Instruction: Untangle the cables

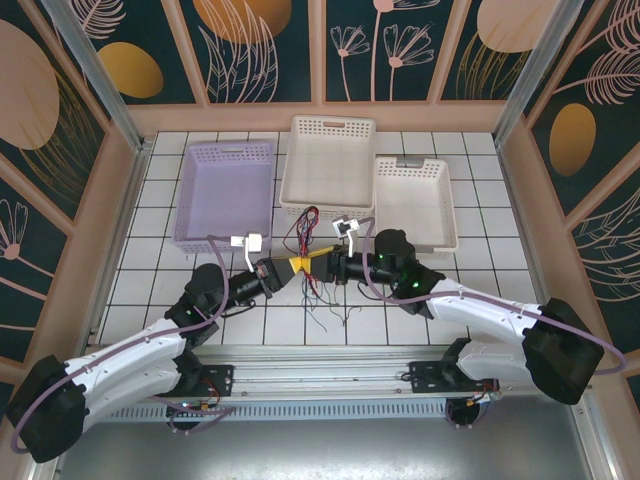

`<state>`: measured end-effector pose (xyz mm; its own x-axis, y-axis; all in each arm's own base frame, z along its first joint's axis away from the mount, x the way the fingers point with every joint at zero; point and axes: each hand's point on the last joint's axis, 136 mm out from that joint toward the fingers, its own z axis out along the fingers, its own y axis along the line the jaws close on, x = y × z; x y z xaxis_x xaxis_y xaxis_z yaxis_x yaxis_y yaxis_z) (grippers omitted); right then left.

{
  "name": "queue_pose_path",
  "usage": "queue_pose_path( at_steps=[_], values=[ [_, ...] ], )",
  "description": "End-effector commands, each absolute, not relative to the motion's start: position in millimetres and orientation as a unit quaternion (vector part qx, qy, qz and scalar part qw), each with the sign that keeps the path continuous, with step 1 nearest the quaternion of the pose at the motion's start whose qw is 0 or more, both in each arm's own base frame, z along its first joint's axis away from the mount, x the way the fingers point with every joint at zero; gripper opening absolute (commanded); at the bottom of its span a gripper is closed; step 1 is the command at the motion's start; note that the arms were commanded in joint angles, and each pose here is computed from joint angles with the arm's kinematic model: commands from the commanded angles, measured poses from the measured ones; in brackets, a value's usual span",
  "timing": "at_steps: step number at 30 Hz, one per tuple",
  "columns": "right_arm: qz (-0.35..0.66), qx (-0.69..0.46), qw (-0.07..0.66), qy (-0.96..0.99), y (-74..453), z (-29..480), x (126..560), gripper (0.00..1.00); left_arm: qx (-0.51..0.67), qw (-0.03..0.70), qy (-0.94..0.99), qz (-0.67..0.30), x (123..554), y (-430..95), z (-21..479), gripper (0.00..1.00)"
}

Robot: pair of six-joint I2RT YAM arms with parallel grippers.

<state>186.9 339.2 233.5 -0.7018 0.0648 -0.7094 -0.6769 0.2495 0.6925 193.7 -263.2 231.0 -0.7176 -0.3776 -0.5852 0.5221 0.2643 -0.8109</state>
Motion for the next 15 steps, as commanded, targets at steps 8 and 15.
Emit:
queue_pose_path(
  at_steps=[8, 15],
  values=[
    [0.593, -0.181, 0.377, 0.688, 334, 267, 197, 0.37, 0.1, 0.351, 0.674, -0.643, 170, -272, 245, 0.0],
    [0.598, -0.175, 0.376, 0.686, 329, 269, 197, 0.37, 0.103, 0.352, 0.672, -0.643, 170, -272, 247, 0.0]
  ],
)
